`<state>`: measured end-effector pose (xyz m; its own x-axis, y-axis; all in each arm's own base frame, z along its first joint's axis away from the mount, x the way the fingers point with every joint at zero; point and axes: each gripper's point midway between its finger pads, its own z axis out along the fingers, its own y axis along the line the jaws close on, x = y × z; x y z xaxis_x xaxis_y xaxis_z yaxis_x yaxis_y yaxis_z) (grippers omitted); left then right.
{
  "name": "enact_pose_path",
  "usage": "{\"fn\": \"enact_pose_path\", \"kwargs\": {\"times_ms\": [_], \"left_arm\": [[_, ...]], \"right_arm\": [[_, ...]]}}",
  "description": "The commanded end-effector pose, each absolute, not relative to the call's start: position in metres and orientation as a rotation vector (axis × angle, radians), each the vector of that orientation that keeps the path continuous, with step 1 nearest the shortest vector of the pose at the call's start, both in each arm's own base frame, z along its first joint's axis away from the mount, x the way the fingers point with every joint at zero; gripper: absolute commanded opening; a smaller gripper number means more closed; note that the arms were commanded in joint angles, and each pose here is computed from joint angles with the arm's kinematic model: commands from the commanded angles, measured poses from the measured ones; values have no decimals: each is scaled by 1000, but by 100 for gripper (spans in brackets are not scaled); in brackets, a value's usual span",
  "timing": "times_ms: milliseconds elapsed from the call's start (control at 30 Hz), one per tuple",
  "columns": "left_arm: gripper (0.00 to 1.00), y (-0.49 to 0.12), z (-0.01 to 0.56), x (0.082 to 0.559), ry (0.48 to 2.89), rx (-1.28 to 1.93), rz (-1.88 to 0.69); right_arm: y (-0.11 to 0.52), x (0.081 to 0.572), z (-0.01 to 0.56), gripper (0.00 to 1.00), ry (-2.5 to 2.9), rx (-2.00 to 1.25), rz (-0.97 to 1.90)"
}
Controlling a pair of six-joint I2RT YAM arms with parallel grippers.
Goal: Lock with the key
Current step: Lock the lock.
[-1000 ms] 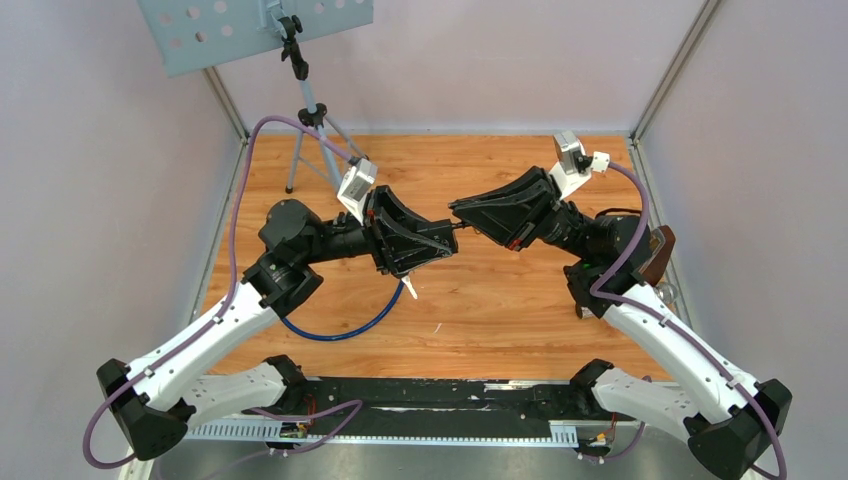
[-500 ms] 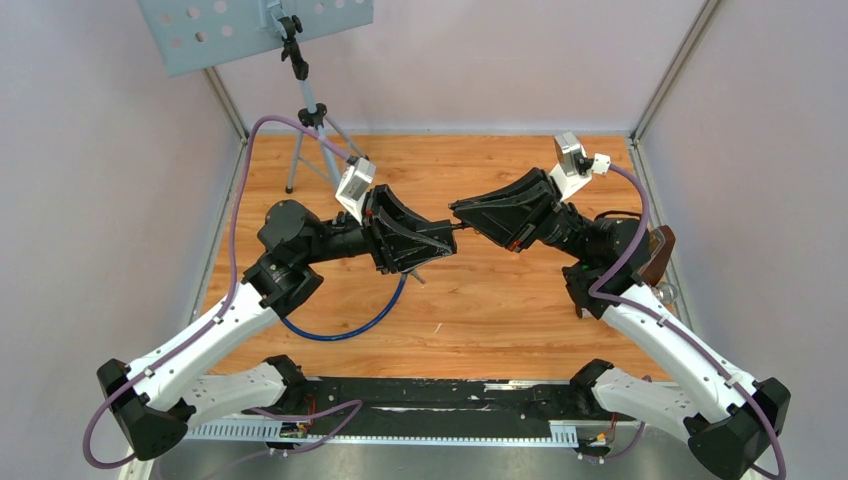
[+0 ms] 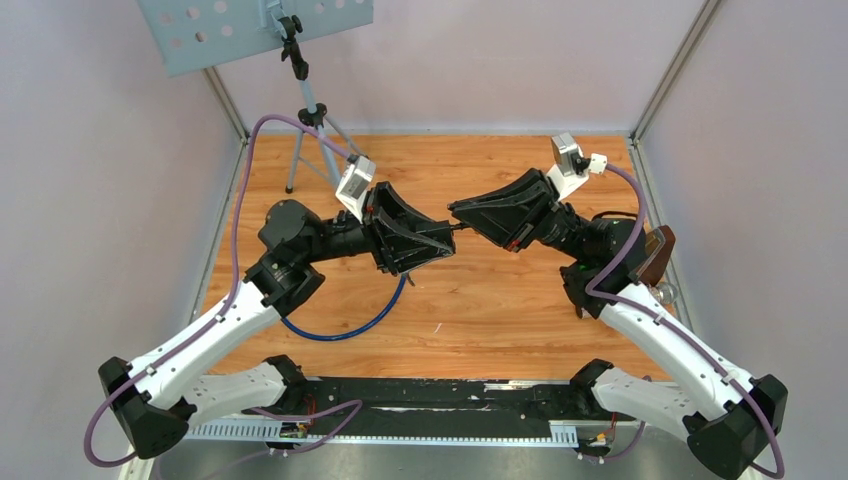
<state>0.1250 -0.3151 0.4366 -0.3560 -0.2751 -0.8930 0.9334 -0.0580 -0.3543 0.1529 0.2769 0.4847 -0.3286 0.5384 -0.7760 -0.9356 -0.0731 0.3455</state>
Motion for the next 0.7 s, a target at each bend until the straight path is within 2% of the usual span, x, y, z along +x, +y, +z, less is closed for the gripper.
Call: {"fn": "enact_pose_path", "kwargs": {"times_ms": [0,100,167,200,267,400,467,533,567,600,667], "left_arm": [[50,-313,453,117,1155,817,-1619],[41,-314,451,118,1162,818,-1621],[22,-315,451,118,1165,821,-1623],[7,-315,451,118,1165,822,-1623],[0,-316,449,120,1179,815,-1616],[0,-317,443,130,1235,778,-1574],[0,-316,442,138,1270,744,-1540],[0,-314,440,149,1319,690,-1495],[0,-313,435,154,1357,670,-1484],[0,-311,435,157,1374,646,-1485],[0,-306,431,166,1422,597,-1482]], "right_arm": [[265,149,511,0,894,-516,1643],[266,150,510,0,897,-515,1650],[267,151,510,0,899,-515,1654],[267,151,509,0,901,-514,1654],[268,154,508,0,918,-505,1653],[272,166,497,2,1005,-466,1623],[272,178,488,28,1081,-421,1577],[268,190,478,64,1150,-366,1505],[265,197,475,75,1178,-337,1463],[261,204,470,81,1199,-314,1404],[250,216,464,87,1235,-260,1298]]}}
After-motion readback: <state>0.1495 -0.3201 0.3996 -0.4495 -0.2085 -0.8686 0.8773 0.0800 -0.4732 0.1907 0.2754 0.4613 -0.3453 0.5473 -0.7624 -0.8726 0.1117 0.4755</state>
